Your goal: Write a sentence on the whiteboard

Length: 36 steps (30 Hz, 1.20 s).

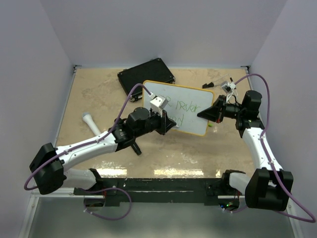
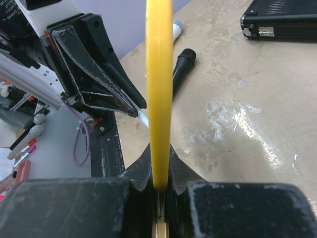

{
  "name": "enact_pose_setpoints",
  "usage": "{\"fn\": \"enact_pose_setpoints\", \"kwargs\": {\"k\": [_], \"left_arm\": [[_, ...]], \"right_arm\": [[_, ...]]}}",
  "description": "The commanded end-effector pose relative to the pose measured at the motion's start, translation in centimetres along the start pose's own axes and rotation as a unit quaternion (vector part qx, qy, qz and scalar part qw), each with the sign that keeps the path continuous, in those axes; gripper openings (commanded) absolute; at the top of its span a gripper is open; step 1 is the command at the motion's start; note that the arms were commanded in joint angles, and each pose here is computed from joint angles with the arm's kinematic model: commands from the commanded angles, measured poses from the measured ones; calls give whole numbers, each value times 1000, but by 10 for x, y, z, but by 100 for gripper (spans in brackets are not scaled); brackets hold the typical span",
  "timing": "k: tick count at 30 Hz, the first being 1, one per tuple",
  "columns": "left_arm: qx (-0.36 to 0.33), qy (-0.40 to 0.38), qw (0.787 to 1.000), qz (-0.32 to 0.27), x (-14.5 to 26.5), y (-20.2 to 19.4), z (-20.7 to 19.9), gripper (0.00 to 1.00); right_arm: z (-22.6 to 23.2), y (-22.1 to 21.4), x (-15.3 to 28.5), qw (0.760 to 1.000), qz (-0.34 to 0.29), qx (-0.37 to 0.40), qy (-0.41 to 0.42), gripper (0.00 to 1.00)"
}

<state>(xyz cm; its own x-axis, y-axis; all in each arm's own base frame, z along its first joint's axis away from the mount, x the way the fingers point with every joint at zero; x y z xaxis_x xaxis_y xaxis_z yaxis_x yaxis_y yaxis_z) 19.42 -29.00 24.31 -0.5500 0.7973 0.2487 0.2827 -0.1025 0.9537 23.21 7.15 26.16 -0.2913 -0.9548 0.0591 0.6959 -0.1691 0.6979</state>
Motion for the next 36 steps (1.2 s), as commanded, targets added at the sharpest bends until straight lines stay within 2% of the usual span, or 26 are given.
{"fn": "enact_pose_setpoints", "kwargs": {"k": [1, 17, 36], "left_arm": [[1, 13, 999, -52, -4, 30, 1, 0], [-3, 10, 997, -70, -5, 42, -1, 0], [2, 5, 1000, -25, -8, 19, 1, 0]], "right_arm": [[19, 3, 2, 999, 14, 32, 39, 0], [18, 3, 2, 999, 14, 31, 39, 0], [18, 2, 2, 999, 14, 31, 39, 0]]}}
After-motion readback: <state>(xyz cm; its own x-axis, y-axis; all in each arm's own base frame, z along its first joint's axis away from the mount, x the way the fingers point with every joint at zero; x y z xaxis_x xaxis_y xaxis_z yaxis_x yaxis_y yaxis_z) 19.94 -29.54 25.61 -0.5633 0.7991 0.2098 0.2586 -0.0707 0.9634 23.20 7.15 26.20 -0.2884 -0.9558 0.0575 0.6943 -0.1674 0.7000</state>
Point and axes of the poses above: each gripper's point midway between its finger pads, its own x axis back along the fingers, its own z axis along the line the jaws close on, y = z × x, the point moved 8 cm from there along x, back along the fingers, and after that the axes turned 14 degrees about -x, right-handed, at the moved point
